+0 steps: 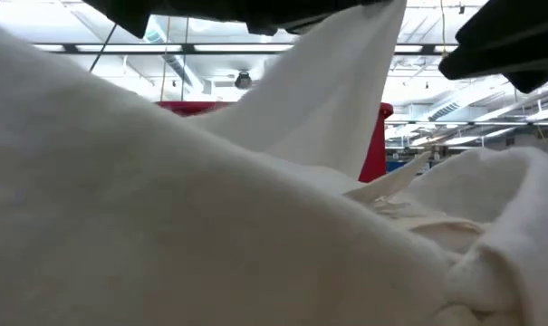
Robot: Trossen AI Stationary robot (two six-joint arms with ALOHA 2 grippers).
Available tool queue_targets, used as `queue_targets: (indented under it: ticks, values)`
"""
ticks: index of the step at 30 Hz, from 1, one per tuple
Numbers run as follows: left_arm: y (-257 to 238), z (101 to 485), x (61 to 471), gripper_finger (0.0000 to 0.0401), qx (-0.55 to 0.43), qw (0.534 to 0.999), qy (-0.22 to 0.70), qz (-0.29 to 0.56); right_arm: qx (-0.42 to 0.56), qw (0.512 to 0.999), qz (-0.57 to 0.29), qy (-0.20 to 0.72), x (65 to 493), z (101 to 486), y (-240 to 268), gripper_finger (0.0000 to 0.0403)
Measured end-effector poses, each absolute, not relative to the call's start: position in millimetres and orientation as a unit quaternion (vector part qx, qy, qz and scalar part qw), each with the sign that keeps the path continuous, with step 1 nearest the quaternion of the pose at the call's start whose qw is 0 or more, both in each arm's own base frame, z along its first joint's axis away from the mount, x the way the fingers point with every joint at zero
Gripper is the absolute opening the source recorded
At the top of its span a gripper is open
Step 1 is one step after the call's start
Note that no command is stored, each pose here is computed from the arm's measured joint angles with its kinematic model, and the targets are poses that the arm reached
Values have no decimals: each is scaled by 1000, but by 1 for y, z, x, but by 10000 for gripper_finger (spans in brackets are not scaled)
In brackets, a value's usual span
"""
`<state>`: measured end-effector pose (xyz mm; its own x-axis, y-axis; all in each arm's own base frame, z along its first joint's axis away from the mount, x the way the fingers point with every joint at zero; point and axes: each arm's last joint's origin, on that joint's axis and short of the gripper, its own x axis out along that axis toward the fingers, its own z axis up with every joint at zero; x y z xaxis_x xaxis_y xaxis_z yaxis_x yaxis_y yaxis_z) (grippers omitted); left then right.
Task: Fold laundry
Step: Fold the white polo
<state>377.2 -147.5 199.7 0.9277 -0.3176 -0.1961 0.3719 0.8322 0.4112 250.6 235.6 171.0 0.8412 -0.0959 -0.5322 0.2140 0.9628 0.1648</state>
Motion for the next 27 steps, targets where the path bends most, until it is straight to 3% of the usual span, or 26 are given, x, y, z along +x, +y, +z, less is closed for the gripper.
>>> queue_targets:
  ticks: [4,7,14,17,23,27]
  values:
    - [-151,199,378,15,216,952,37,-213,122,947,-91,283,249,168,234,125]
    - [-155,202,376,40,228,946,27,-227,125,945,-95,286,248,168,233,125]
    - [-156,213,364,185,228,950,85,-194,133,944,-96,285,248,168,234,125]
    - [-152,222,355,225,227,946,126,-194,135,943,-93,289,248,168,234,125]
    - [-129,229,326,233,258,912,284,-146,138,940,-79,301,248,168,234,125]
    - [-96,210,308,214,256,852,449,-87,131,941,-81,300,248,168,233,125]
